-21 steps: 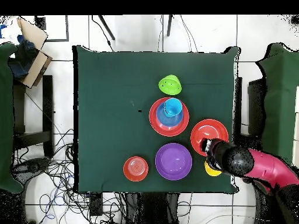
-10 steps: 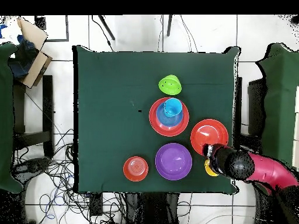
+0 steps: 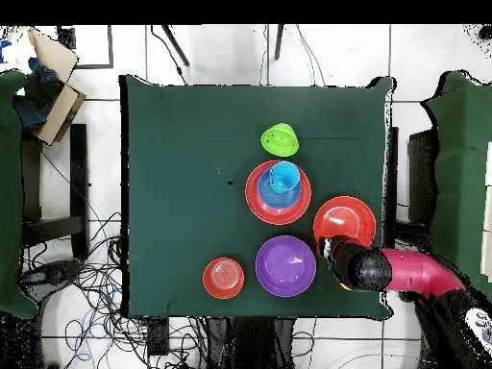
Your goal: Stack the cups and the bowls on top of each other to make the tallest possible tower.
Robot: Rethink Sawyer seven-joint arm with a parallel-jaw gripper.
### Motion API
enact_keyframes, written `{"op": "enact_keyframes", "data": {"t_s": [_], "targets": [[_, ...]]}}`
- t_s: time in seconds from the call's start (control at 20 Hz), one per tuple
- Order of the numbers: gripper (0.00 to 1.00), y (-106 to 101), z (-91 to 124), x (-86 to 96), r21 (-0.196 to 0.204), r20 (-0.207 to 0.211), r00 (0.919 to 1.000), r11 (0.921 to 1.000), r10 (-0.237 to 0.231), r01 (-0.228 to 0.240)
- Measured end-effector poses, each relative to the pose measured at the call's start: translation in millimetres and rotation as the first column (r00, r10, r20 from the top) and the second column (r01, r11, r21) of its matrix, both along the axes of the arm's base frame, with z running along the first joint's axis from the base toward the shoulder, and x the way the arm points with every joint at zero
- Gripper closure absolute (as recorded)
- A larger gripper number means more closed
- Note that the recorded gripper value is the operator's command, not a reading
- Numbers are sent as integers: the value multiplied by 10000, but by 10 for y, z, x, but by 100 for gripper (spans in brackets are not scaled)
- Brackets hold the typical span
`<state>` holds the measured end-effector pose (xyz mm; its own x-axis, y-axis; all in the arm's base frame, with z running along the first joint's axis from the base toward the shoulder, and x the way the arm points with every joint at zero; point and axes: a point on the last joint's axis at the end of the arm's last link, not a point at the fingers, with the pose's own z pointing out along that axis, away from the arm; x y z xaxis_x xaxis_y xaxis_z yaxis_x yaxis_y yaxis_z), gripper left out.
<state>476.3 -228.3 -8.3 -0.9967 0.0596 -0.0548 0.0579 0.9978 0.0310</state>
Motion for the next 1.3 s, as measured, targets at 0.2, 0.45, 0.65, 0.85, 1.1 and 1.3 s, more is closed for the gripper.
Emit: {"op": "enact_keyframes", "data": {"t_s": [0.2,0.45,0.65,0.85,1.1,1.3], "targets": [[0,156,-158,79,4,354,9979,9985,542,-542],[0,297,-273,127,25,579,9943,9960,895,-898],[0,357,-331,146,-132,622,9922,9941,1081,-1075],[0,427,-374,169,-243,707,9896,9920,1254,-1240],[0,470,-393,146,-344,666,9881,9901,1385,-1364],[0,451,-397,121,-381,612,9887,9902,1368,-1346]]}}
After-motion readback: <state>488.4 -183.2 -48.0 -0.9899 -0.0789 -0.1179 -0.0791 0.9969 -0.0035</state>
